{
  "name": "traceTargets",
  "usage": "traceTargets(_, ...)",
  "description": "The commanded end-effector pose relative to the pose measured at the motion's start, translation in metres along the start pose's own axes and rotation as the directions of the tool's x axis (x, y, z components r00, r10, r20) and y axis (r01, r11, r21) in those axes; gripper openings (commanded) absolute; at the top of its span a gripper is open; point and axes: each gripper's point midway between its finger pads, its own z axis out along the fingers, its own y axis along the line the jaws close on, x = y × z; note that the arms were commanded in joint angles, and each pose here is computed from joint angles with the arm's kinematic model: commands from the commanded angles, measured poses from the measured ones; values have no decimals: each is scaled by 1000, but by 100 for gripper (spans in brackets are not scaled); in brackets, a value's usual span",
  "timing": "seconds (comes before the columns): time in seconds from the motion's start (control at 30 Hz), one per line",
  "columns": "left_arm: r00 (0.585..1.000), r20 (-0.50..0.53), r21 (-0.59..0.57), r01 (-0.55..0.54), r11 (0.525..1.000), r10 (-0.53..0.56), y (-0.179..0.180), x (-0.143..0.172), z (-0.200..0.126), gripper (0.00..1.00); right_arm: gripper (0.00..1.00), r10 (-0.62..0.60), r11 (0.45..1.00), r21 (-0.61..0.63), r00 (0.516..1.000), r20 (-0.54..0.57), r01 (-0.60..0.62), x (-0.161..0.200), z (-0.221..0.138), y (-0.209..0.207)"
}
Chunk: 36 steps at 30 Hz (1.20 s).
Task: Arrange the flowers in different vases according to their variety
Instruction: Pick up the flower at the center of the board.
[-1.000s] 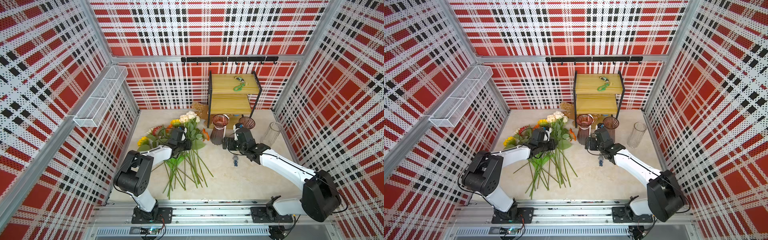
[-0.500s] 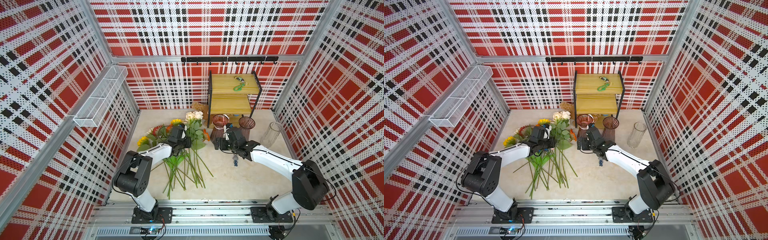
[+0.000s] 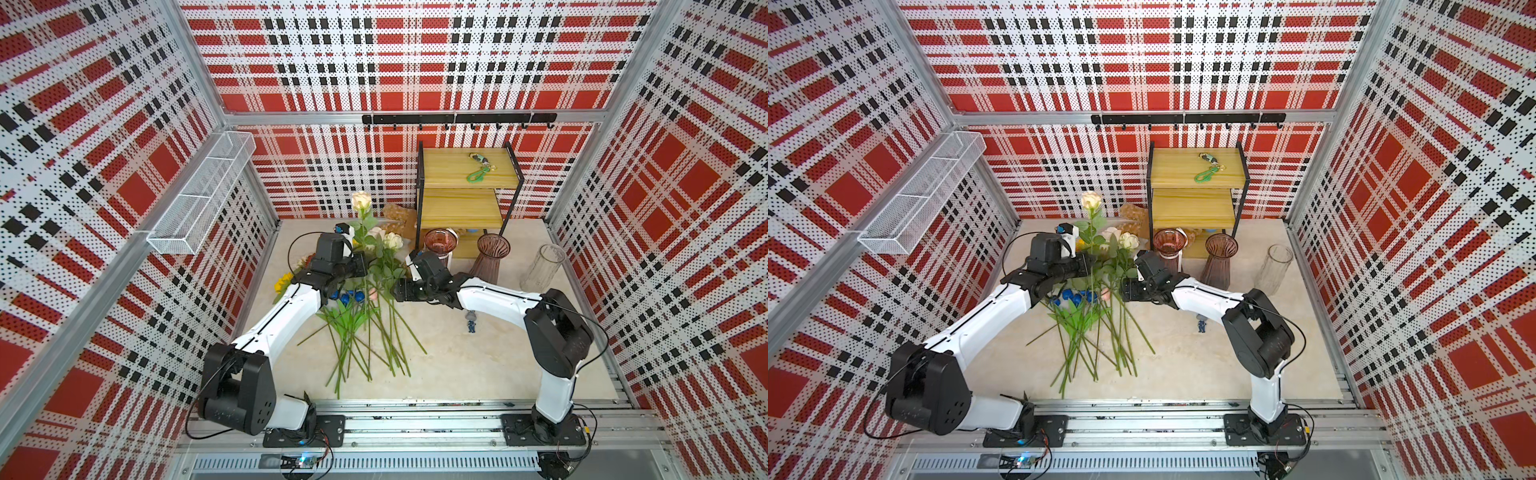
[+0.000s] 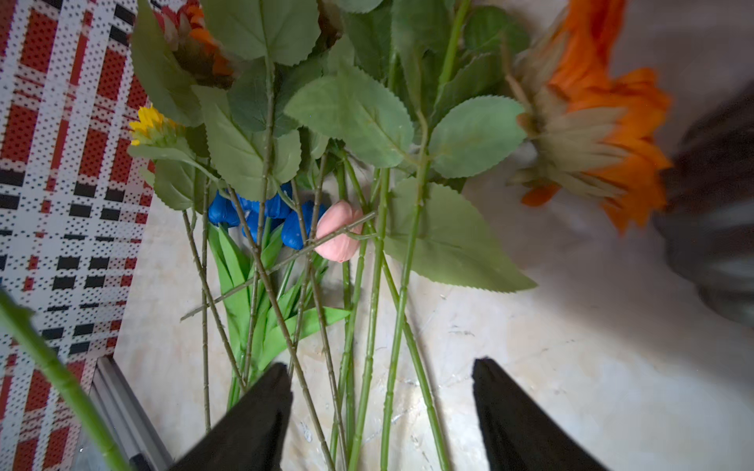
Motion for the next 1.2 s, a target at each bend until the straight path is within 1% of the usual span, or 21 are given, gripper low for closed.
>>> traceTargets(0.0, 1000, 18, -17, 4, 1000, -4, 10, -7, -22, 0, 67, 37, 996, -77, 998, -53, -41, 7, 15, 16)
traceTargets(0.1, 999, 36, -20, 14, 1000, -14, 16, -10, -33, 0, 63, 55, 995, -82, 996, -70, -61, 9, 25, 16)
traceTargets(0.2, 999, 36, -27, 20, 999, -19, 23, -7, -39, 0, 55, 72, 996, -46, 994, -80, -76, 10, 32, 9)
traceTargets(0.3, 999, 30, -36, 27, 999, -26, 30, 0, -41, 0, 40, 71, 996, -51, 994, -80, -76, 10, 34, 12)
traceTargets(0.33, 999, 29, -39, 29, 999, -28, 32, 1, -42, 0, 38, 67, 996, -56, 994, -81, -72, 10, 35, 13)
traceTargets(0.53, 999, 29, -51, 40, 998, -38, 40, 6, -48, 0, 39, 63, 995, -67, 992, -107, -70, 16, 40, 20)
traceTargets(0.67, 999, 27, -53, 42, 998, -41, 43, 9, -50, 0, 39, 72, 995, -58, 989, -133, -80, 23, 48, 17)
traceTargets(0.97, 999, 24, -59, 47, 997, -46, 45, 12, -51, 0, 39, 84, 996, -20, 985, -148, -88, 30, 61, 5)
traceTargets(1.07, 999, 25, -59, 47, 997, -45, 45, 13, -52, 0, 38, 84, 996, -15, 985, -154, -87, 33, 64, 2)
traceTargets(1.17, 999, 26, -59, 47, 997, -46, 45, 13, -52, 0, 35, 84, 996, -25, 983, -161, -89, 35, 67, 3)
